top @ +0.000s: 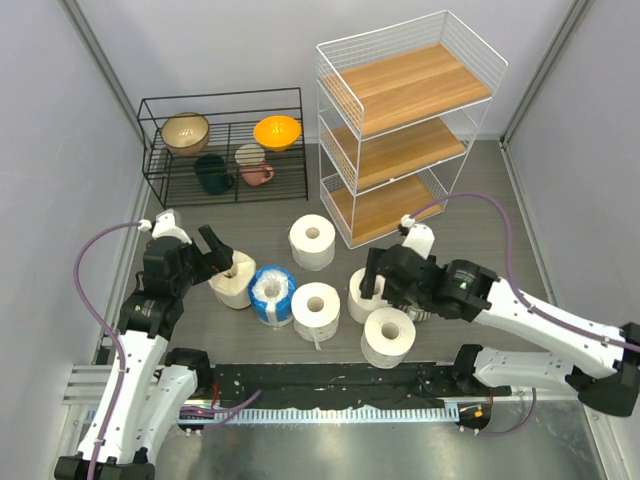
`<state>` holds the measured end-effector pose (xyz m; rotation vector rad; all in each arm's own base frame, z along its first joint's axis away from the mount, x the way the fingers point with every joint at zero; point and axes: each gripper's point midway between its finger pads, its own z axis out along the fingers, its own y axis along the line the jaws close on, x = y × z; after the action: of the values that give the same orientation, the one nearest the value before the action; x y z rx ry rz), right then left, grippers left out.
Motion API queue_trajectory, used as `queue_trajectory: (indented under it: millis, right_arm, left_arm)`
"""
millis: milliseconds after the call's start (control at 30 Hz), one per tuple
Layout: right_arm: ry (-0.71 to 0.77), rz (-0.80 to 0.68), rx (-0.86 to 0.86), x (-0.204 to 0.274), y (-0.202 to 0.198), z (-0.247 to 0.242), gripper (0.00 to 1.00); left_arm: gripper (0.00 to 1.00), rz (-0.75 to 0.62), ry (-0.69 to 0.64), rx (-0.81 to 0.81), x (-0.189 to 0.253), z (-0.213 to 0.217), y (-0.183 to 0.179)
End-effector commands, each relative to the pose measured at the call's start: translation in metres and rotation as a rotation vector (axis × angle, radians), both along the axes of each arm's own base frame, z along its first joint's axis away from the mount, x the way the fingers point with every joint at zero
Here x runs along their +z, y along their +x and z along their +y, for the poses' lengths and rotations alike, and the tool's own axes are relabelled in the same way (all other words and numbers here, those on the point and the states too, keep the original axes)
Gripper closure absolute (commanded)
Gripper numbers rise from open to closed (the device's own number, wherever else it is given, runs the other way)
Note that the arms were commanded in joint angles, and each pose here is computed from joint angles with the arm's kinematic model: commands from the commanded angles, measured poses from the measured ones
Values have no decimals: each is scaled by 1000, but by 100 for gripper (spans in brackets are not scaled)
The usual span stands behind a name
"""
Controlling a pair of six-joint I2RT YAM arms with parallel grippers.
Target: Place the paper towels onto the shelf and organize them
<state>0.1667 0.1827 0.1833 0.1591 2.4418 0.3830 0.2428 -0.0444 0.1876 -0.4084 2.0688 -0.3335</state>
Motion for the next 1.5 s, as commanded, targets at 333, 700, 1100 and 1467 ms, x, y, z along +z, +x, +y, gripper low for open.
queue_trajectory:
  millis: [333, 700, 1100, 1467]
  right_arm:
    - [-2, -84, -85, 16, -35, 13, 2]
    - [-35, -283, -169, 39, -9, -16, 5]
    - [-160, -139, 29, 4, 44, -23, 4]
    - [-255, -99, 181, -21, 52, -15, 4]
  left_arm:
    - [0, -21, 6, -21, 5, -2, -2]
    - [0, -17, 10, -20, 4, -1, -1]
    - [0, -9, 10, -24, 2, -2, -2]
    - [0, -3, 7, -33, 1, -4, -1]
